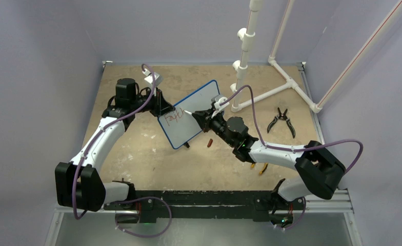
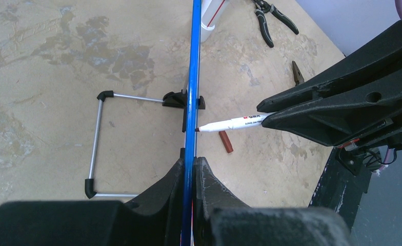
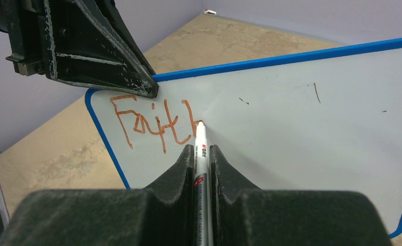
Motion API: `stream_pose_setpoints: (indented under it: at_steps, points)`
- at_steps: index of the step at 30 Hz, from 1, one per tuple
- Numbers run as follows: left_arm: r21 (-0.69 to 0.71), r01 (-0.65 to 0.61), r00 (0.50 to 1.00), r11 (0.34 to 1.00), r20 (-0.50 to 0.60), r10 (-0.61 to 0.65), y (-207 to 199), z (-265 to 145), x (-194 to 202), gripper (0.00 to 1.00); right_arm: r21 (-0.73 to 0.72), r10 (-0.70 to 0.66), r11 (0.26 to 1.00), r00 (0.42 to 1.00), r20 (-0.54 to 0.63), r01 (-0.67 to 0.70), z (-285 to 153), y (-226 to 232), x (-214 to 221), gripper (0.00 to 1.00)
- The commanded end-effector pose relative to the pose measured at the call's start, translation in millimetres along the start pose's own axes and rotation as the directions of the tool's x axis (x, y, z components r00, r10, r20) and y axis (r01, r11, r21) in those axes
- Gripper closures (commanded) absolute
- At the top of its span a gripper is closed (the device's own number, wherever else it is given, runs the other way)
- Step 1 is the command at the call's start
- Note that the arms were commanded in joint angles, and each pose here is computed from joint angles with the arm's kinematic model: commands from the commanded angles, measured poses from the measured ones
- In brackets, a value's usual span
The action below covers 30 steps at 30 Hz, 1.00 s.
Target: Write a sentence on the whiteboard
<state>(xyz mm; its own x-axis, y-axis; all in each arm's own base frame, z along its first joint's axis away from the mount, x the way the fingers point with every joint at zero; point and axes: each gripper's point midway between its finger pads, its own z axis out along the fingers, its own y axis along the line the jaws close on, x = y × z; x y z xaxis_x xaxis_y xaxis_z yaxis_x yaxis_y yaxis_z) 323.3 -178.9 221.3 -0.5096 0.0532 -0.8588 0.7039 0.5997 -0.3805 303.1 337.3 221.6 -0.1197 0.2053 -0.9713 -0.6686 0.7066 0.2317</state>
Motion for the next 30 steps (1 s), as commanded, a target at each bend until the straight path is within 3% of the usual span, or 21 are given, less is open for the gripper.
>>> stream_pose_setpoints:
  at_steps: [1,14,20,26,30]
  points:
    - [0.0,-0.035,0.999,0.999,0.023,0.035,-2.5,-3.8,-5.5,1.0,0.058,0.006,0.998,0.999,0.039,-0.008,-1.5,-10.1,-13.6,1.0]
    - [0.0,-0.034,0.999,0.999,0.023,0.034,-2.3,-3.6,-5.3,1.0,0.092,0.018,0.996,1.0,-0.009,-0.018,-10.4,-19.5,9.1,1.0]
    - [0.0,-0.046,0.998,0.999,0.04,0.046,-3.2,-3.3,-13.0,1.0,0.09,0.009,0.996,0.999,0.036,-0.013,-15.1,-17.5,-11.5,1.0]
    - [-0.01,-0.097,0.992,0.995,0.077,0.097,-10.2,0.5,-40.7,0.61,0.072,0.005,0.997,0.998,0.062,-0.009,-23.0,-12.1,-33.8,1.0]
    - [-0.012,-0.13,0.989,0.991,0.076,0.13,-16.1,12.6,-53.8,0.5,0.093,-0.008,0.996,0.997,0.076,0.001,-21.6,-17.6,-39.7,1.0]
